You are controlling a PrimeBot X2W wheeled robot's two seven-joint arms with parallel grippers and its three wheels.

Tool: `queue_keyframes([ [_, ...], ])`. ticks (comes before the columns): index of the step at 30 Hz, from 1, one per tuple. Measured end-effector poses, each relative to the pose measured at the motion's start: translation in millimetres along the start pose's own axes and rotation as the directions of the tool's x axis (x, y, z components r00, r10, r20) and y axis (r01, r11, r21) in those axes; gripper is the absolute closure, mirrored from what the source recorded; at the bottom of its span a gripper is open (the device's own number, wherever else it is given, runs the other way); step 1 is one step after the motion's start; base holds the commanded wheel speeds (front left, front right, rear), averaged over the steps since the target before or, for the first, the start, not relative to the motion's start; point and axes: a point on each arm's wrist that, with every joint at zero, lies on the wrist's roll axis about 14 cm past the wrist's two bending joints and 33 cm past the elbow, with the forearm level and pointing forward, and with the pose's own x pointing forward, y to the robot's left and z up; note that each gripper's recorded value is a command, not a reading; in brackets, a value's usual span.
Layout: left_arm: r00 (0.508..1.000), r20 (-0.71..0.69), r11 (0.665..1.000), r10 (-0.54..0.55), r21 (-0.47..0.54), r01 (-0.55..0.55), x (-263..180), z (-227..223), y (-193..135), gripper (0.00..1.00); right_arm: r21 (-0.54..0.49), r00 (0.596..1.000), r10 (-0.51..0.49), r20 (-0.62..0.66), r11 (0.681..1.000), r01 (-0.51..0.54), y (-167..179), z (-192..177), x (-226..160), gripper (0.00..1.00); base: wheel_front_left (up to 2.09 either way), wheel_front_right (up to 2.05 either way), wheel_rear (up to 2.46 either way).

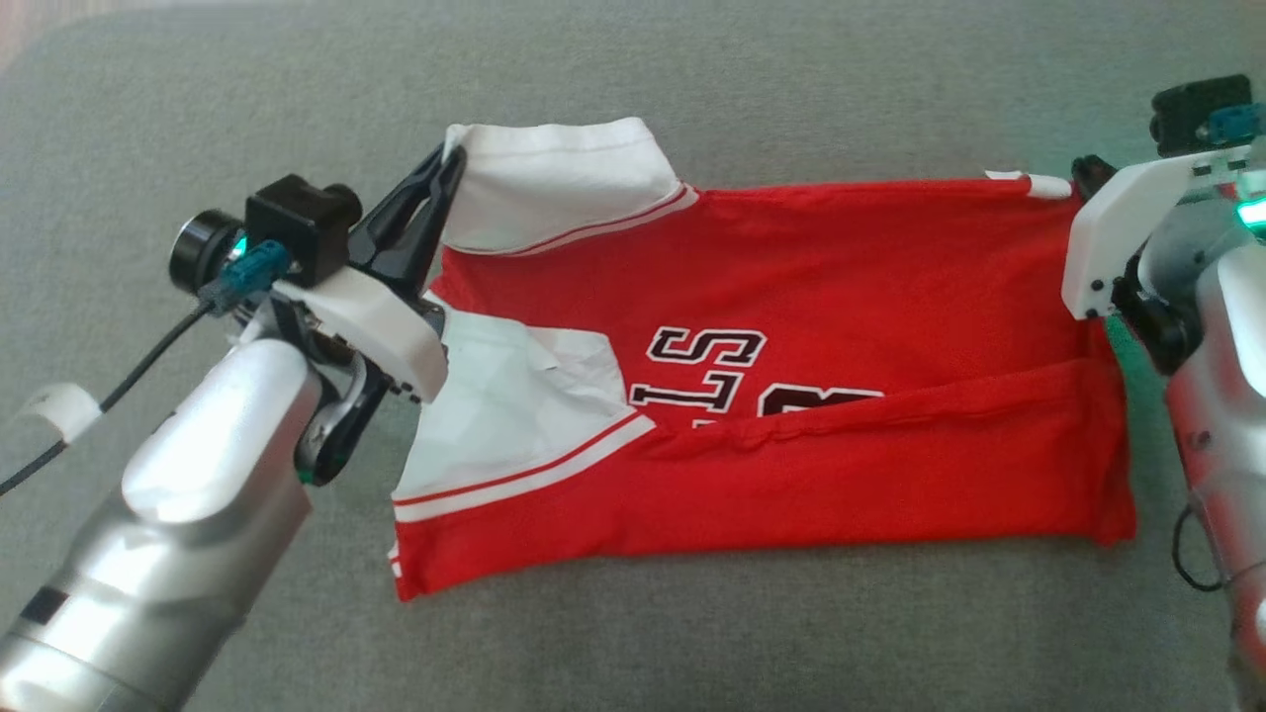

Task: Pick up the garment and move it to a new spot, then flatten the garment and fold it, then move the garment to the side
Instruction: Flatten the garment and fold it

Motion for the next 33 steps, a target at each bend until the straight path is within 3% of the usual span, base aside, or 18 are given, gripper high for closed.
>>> queue_keyframes([
  [7,0.999,0.032,0.999,0.034,0.031,-0.035,18.0,20.1,17.9,1.00,0.068,0.986,-0.010,0.166,0.998,-0.002,-10.3,43.7,-8.6,1.00,0.00,0.00,0.00],
  [15,0.975,0.200,0.984,0.098,0.127,-0.125,58.3,70.5,47.7,1.00,0.142,0.927,-0.035,0.373,0.990,-0.020,-17.8,95.1,-7.6,1.00,0.00,0.00,0.00],
  [20,0.962,0.252,0.977,0.108,0.154,-0.151,72.1,88.4,49.1,1.00,0.197,0.914,-0.060,0.402,0.980,-0.022,-22.7,92.6,-6.8,1.00,0.00,0.00,0.00],
  [27,0.971,0.215,0.977,0.105,0.159,-0.141,63.1,76.9,48.0,1.00,0.288,0.910,-0.063,0.411,0.955,-0.064,-18.7,89.2,-11.5,1.00,0.00,0.00,0.00],
  [33,0.990,0.126,0.985,0.069,0.146,-0.088,32.8,34.3,33.5,1.00,0.330,0.940,-0.020,0.341,0.939,-0.100,-4.8,53.3,-14.1,1.00,0.00,0.00,0.00],
])
